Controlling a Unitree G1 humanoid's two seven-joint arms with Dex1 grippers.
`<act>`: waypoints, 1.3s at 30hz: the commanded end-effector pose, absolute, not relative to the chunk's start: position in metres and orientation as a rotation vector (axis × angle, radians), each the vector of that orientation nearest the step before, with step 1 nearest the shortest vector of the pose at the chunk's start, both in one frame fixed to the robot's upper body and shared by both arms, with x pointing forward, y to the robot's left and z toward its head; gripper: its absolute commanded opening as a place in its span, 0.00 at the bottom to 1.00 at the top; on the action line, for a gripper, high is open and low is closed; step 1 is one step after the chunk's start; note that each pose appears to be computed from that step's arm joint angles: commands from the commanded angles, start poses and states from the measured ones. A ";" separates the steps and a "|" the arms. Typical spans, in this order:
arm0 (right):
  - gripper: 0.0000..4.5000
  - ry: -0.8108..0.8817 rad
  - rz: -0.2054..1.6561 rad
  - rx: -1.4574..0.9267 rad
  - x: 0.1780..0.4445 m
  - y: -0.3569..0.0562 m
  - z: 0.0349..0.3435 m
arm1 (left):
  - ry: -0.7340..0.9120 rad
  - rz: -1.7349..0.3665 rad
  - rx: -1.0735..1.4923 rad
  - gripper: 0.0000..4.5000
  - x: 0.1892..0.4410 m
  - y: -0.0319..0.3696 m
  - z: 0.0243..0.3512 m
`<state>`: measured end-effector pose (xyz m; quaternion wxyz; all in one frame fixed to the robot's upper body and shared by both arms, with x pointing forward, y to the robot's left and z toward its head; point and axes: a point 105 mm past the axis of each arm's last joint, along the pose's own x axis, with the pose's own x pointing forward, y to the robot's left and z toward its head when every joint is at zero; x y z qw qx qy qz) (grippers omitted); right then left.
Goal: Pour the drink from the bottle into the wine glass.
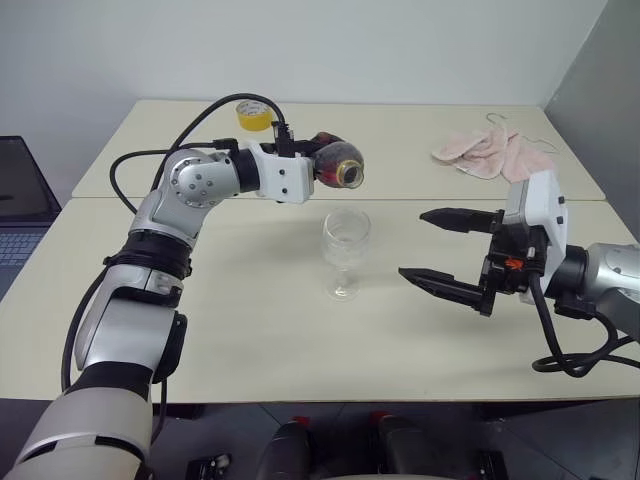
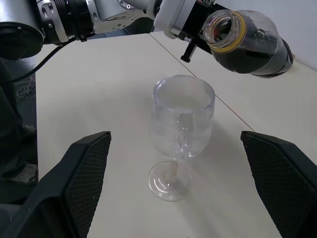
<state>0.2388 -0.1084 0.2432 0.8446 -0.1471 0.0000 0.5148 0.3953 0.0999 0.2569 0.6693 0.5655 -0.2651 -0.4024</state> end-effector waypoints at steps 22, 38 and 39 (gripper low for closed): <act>1.00 -0.071 1.146 -0.315 0.233 -0.096 0.254 | -0.645 -0.822 1.338 0.18 0.384 0.120 0.270; 1.00 -0.078 1.156 -0.308 0.233 -0.093 0.253 | -0.684 -0.810 1.408 0.18 0.380 0.120 0.274; 1.00 -0.078 1.156 -0.308 0.233 -0.093 0.253 | -0.684 -0.810 1.407 0.18 0.380 0.120 0.274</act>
